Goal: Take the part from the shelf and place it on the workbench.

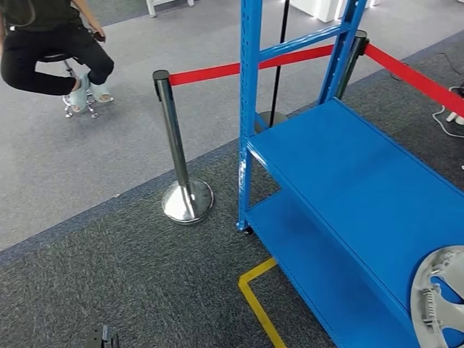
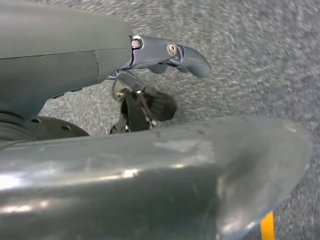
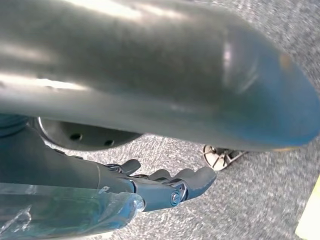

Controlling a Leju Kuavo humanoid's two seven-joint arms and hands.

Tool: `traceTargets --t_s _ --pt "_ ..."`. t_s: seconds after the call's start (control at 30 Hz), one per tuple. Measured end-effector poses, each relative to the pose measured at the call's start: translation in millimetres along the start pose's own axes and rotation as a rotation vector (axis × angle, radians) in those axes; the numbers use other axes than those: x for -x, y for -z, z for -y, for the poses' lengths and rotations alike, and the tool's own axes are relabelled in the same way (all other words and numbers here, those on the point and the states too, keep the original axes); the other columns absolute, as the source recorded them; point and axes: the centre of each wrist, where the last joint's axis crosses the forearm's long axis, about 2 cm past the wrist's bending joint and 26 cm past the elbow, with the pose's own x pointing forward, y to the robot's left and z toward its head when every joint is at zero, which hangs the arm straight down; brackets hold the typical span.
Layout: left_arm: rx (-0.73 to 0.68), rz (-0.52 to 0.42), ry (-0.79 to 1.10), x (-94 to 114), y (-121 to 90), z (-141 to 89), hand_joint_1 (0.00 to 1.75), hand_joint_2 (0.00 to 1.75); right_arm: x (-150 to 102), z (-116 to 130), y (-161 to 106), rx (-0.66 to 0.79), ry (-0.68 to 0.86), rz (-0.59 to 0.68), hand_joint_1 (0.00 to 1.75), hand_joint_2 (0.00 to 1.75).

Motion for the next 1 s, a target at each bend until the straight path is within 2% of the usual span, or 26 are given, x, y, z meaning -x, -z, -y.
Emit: traceTargets --t_s 0.63,1.0 --pt "-0.002 -0.001 -0.01 -0.5 0.1 0.7 0.0 0.0 -1.4 -0.5 0.0 -0.001 -0.006 0.004 0.0 0.0" --pt "-0.001 0.011 -0.047 0.1 0.0 0.2 0.0 0.0 0.0 -0.5 0.0 -0.022 0.061 0.017 0.0 0.0"
